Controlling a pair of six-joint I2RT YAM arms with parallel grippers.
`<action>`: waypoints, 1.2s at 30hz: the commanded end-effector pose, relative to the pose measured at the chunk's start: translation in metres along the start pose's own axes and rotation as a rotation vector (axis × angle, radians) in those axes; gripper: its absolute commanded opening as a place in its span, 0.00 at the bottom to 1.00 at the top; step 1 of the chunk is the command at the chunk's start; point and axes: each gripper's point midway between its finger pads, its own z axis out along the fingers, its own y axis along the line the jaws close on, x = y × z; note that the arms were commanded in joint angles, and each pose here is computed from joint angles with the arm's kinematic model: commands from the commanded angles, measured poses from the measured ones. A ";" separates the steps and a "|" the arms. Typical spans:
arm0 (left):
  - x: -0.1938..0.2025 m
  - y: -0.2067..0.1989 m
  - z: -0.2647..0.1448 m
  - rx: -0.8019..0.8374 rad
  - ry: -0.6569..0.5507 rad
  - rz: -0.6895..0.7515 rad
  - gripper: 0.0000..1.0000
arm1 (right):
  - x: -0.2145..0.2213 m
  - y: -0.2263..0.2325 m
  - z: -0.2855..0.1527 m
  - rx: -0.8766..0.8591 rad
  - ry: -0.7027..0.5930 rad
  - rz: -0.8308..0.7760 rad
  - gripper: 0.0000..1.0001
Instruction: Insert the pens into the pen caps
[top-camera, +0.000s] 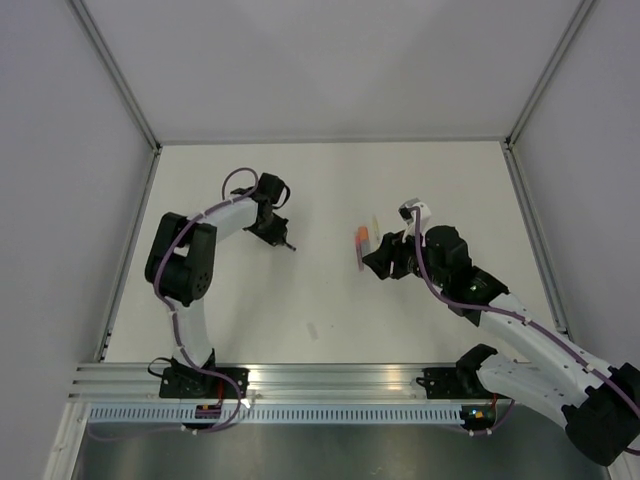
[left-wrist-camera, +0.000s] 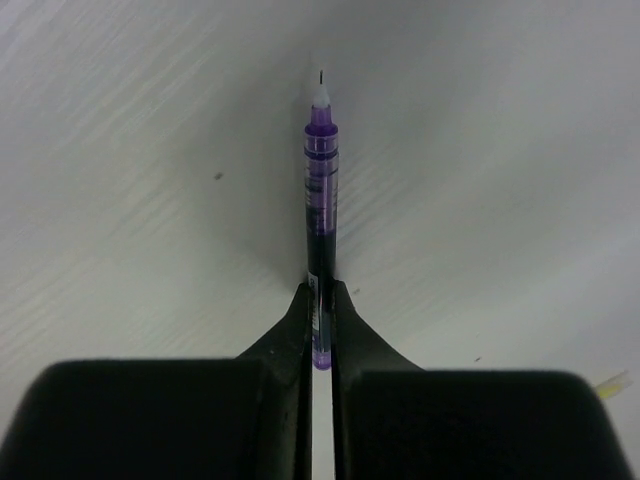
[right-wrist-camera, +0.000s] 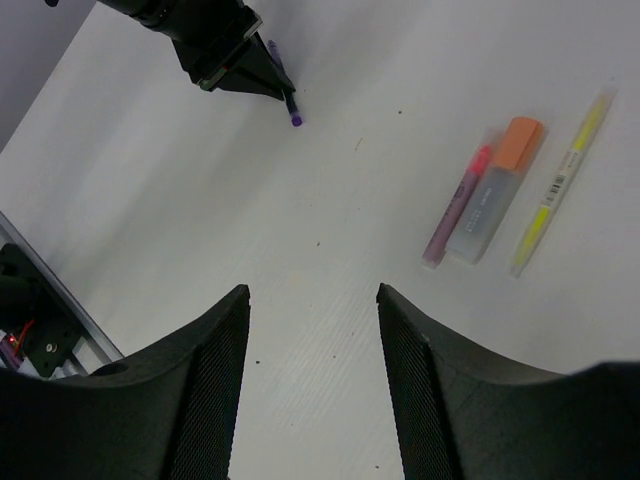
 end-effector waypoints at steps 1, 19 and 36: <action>0.016 0.003 -0.023 0.152 0.003 0.210 0.02 | -0.011 0.026 0.007 -0.139 0.008 -0.043 0.60; 0.102 0.002 -0.186 0.881 -0.011 0.556 0.02 | -0.006 0.092 0.049 -0.445 0.119 -0.016 0.68; 0.118 0.010 -0.211 1.032 0.007 0.574 0.02 | 0.013 0.089 0.095 -0.385 0.193 -0.009 0.61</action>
